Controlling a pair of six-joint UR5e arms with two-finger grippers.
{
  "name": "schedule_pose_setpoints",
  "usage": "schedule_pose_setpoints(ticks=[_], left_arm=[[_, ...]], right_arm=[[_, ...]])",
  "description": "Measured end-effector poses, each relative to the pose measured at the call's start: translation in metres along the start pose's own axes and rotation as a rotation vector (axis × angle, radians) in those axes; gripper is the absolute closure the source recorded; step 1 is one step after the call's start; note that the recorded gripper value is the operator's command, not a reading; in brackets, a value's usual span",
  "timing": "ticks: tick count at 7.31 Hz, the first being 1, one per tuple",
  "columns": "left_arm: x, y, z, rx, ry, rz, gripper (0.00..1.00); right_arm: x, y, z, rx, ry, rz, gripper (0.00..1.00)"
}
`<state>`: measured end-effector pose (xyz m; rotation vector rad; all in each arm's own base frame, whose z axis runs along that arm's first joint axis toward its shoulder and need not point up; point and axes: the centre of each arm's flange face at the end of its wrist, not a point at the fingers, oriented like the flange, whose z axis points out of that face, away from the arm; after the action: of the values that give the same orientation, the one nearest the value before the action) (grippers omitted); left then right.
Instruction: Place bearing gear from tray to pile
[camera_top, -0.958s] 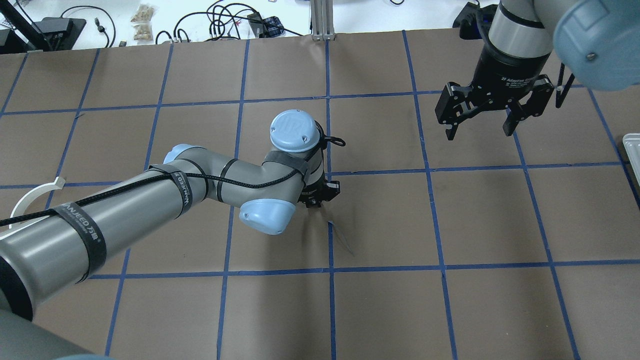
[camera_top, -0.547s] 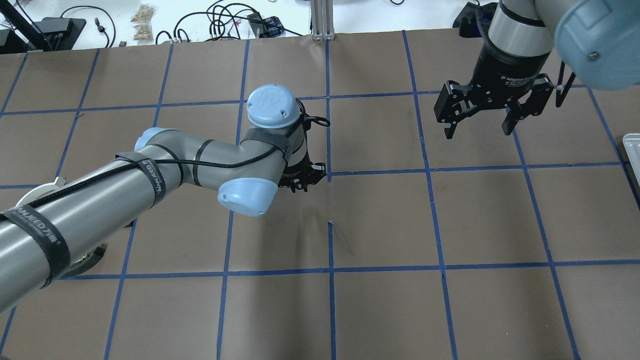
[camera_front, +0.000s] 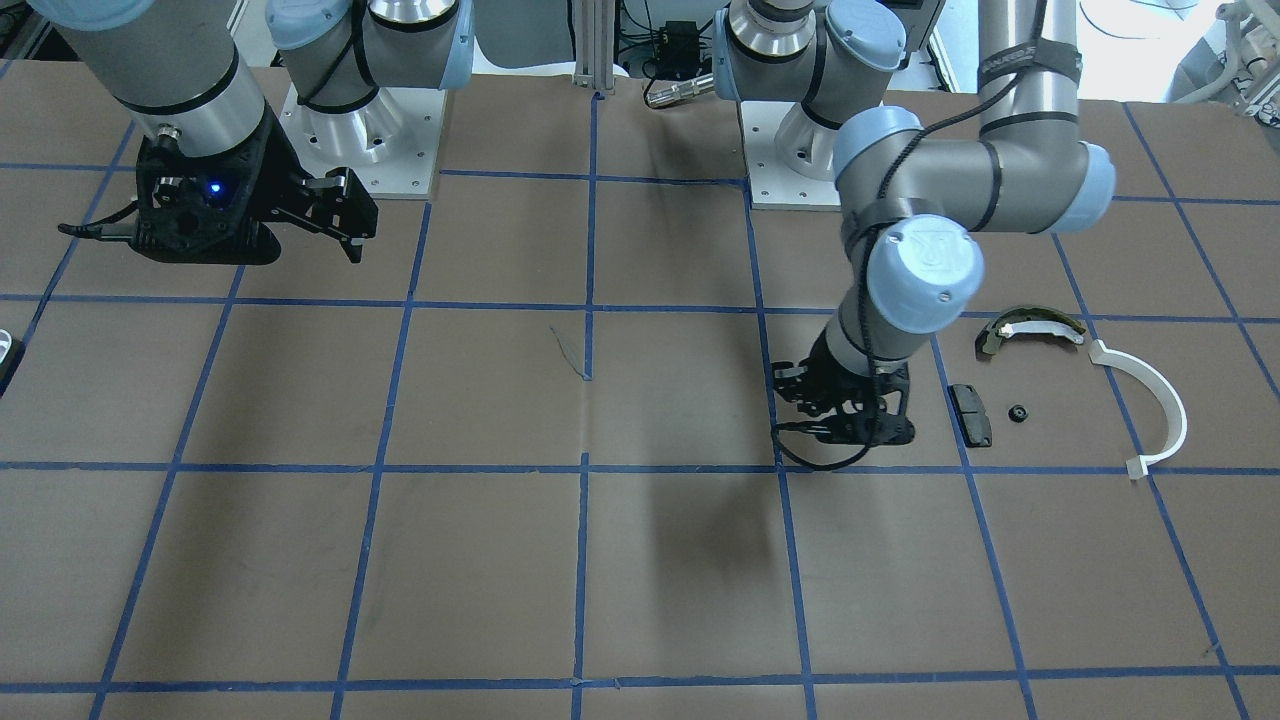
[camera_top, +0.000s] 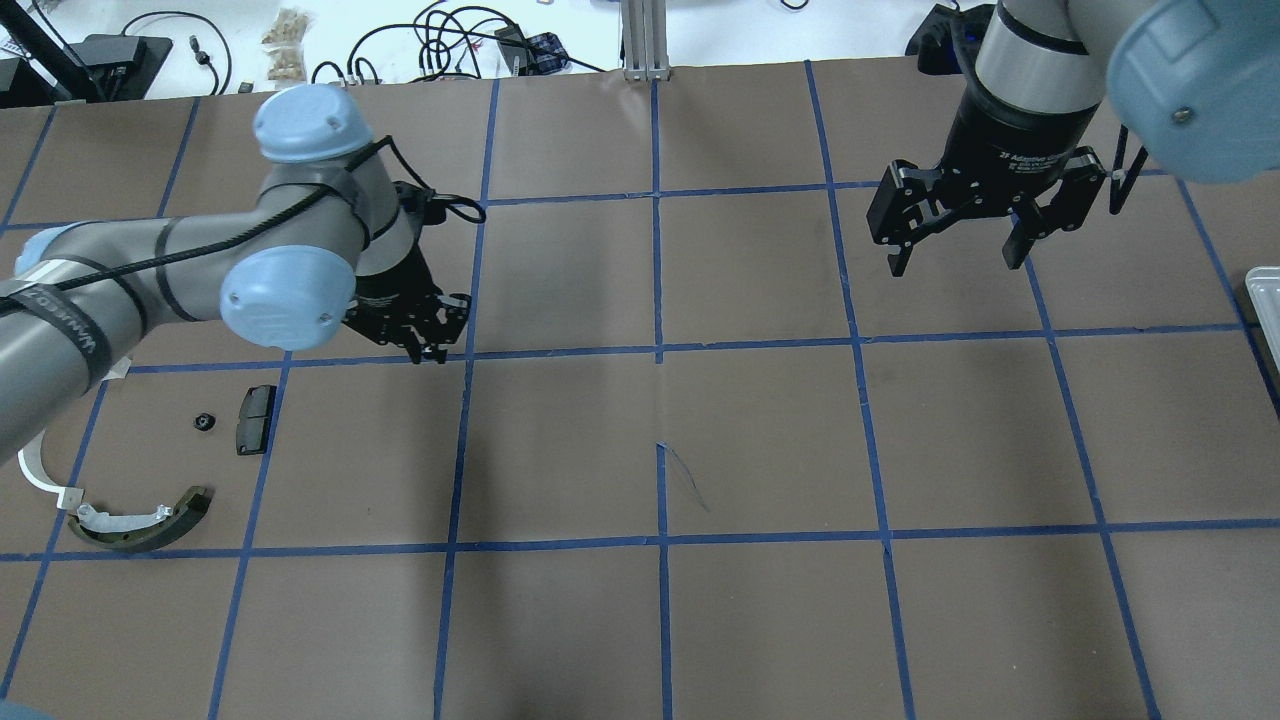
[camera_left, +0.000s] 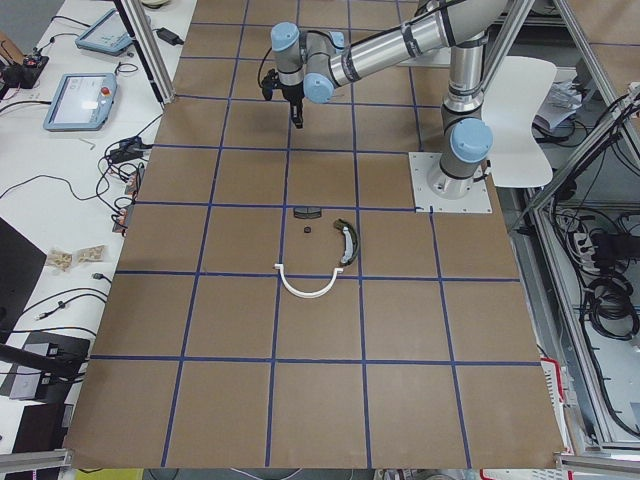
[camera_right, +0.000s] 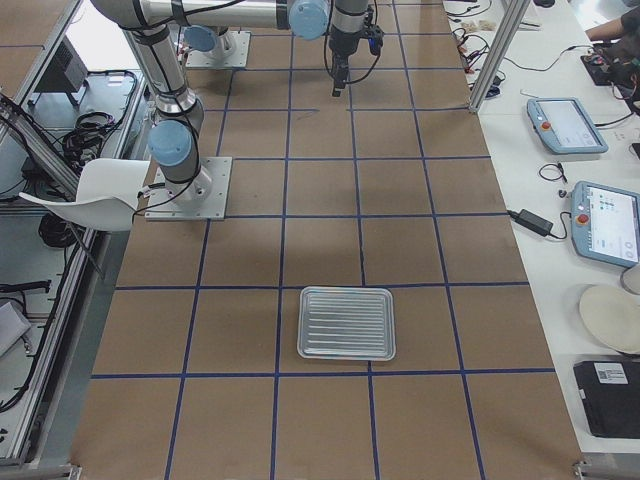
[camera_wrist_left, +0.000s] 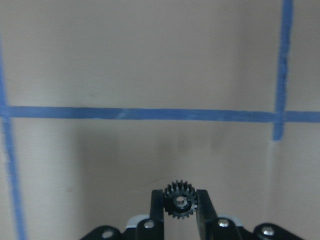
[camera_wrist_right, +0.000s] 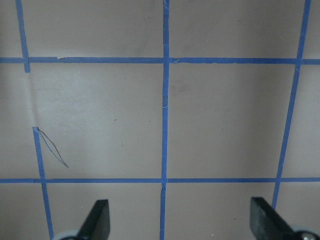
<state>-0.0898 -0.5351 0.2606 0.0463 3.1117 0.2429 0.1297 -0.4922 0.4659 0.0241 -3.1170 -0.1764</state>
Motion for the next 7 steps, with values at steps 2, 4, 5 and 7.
schedule_pose_setpoints(ticks=[2,4,5,7], left_arm=[[-0.088,0.009,0.010,-0.048,-0.052,0.027,1.00],[-0.183,0.020,0.022,-0.076,-0.070,0.037,1.00],[-0.227,0.024,0.030,-0.064,-0.066,0.069,1.00],[-0.283,0.027,0.050,-0.030,-0.072,0.096,1.00]], right_arm=[[0.000,-0.002,-0.002,0.021,0.001,-0.001,0.00],[0.000,0.001,-0.006,0.032,0.000,-0.002,0.00],[0.000,0.002,-0.006,0.033,0.000,-0.002,0.00],[0.000,0.002,-0.005,0.032,-0.001,-0.001,0.00]])
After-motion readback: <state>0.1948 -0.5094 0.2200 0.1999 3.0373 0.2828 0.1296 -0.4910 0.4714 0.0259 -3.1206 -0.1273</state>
